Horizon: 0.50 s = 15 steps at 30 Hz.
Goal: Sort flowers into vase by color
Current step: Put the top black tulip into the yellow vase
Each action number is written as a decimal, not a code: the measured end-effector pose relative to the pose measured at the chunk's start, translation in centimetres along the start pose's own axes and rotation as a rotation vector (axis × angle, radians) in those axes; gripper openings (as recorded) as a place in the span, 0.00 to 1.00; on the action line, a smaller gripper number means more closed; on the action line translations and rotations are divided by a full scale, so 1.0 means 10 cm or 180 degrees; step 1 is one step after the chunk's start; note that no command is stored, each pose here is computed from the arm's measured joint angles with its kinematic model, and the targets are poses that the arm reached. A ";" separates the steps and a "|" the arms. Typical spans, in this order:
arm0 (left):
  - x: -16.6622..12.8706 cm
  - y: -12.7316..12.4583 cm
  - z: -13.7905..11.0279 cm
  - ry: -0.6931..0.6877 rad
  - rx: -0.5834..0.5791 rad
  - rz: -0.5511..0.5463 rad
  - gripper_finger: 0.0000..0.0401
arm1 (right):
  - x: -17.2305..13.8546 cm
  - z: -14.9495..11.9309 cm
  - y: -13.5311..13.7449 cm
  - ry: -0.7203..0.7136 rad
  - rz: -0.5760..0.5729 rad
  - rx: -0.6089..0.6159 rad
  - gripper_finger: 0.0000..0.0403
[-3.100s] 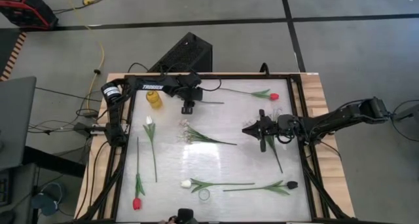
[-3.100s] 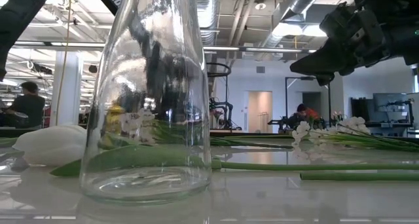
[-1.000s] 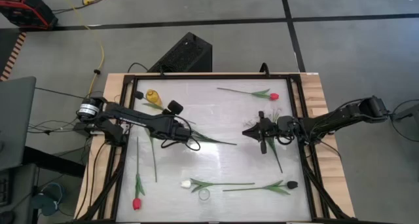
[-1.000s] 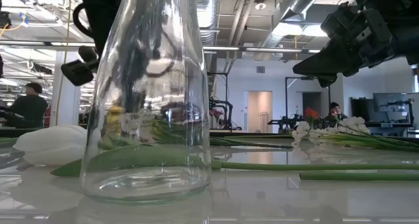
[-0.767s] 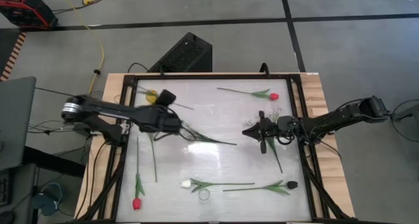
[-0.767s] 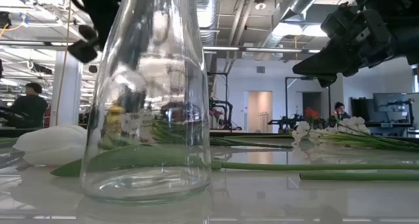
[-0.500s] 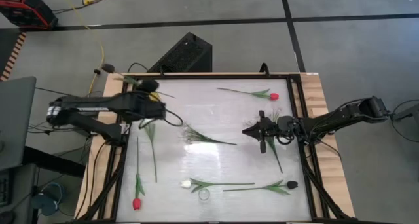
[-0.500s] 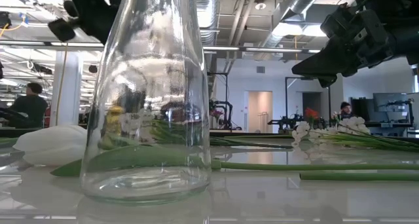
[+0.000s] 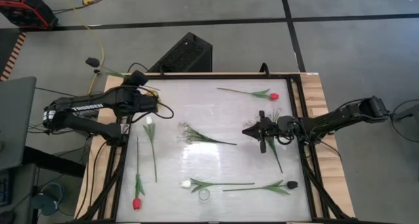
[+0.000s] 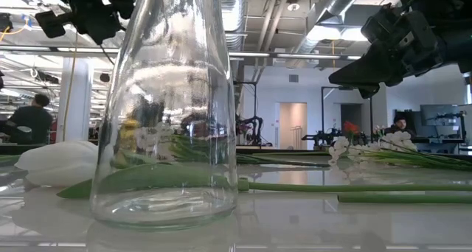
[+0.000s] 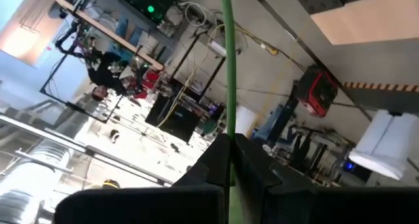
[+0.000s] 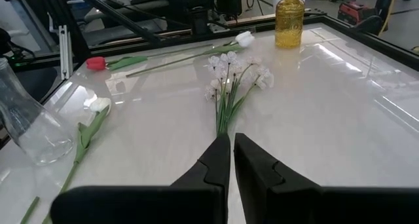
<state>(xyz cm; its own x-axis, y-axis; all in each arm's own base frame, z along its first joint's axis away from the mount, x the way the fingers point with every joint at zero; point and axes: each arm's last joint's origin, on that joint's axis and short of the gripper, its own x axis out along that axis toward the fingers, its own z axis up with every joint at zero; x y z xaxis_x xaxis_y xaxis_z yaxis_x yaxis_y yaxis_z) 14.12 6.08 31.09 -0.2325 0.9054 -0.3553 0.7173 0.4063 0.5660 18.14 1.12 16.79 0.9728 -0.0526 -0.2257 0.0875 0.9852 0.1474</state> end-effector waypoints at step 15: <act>0.05 -0.18 -0.32 -0.0404 -0.0335 -0.0414 0.00 | 0.00 -0.02 0.00 0.0050 -0.0009 -0.0008 0.13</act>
<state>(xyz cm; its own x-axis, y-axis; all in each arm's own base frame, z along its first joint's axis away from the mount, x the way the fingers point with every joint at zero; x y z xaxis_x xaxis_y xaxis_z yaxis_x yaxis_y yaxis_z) 10.64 6.18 32.25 -0.2294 0.8243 -0.5176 0.6126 0.5355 0.5813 18.11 1.12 16.63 0.9690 -0.0528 -0.2413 0.0896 0.9855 0.1442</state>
